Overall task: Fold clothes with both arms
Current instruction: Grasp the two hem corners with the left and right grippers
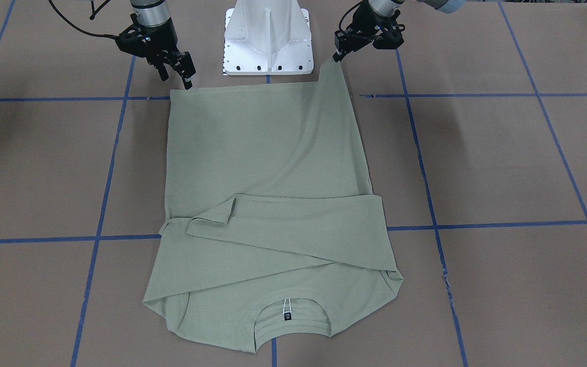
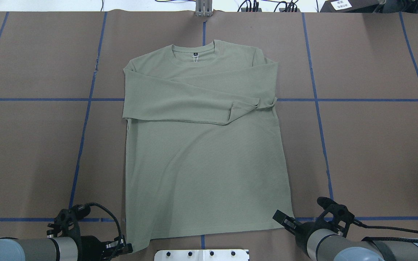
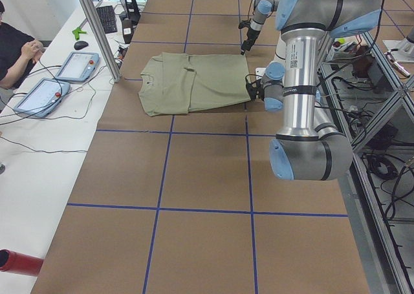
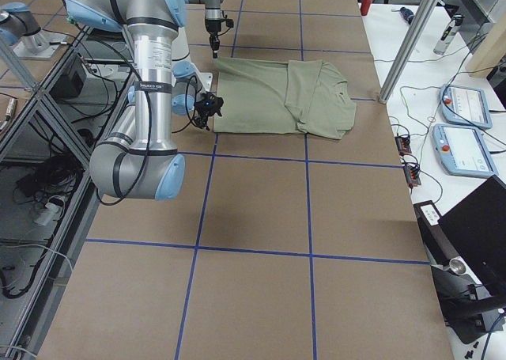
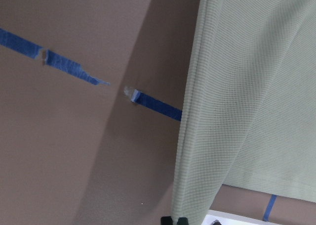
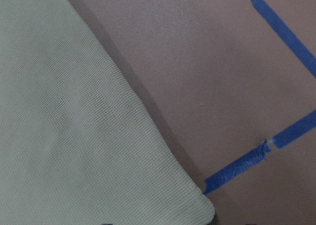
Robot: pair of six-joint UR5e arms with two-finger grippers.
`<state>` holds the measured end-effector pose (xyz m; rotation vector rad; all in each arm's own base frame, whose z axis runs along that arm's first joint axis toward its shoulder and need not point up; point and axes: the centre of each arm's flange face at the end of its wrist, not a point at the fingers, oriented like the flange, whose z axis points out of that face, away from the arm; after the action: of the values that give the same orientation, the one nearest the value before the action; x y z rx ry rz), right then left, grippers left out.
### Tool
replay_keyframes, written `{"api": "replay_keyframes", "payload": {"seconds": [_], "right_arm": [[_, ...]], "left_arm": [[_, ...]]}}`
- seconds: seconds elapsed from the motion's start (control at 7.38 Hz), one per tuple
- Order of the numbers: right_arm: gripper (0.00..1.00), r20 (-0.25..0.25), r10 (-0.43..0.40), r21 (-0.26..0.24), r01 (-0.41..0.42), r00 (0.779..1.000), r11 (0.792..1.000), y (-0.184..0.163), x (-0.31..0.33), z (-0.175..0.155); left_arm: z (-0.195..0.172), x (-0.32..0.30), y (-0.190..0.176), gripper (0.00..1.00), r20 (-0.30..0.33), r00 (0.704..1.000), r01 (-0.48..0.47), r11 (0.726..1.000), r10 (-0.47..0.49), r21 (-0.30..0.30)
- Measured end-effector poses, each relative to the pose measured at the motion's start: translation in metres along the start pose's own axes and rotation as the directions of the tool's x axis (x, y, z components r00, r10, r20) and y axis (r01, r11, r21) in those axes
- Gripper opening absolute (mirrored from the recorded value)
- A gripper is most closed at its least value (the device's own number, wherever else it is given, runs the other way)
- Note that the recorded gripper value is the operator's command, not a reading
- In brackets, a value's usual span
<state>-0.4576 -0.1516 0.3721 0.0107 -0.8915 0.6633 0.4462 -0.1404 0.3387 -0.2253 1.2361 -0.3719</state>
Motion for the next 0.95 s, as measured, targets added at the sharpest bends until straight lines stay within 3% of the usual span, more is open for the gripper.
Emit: {"api": "replay_keyframes", "payload": {"seconds": [0.54, 0.95], "right_arm": [[0.88, -0.023, -0.017, 0.025, 0.017, 1.000, 1.000, -0.004, 0.006, 0.015], [0.79, -0.028, -0.017, 0.029, 0.018, 0.999, 0.999, -0.004, 0.008, 0.020]], "left_arm": [[0.000, 0.000, 0.000, 0.00, -0.001, 1.000, 0.000, 1.000, 0.000, -0.001], [-0.001, 0.001, 0.000, 0.00, -0.004, 1.000, 0.000, 1.000, 0.000, -0.001]]}}
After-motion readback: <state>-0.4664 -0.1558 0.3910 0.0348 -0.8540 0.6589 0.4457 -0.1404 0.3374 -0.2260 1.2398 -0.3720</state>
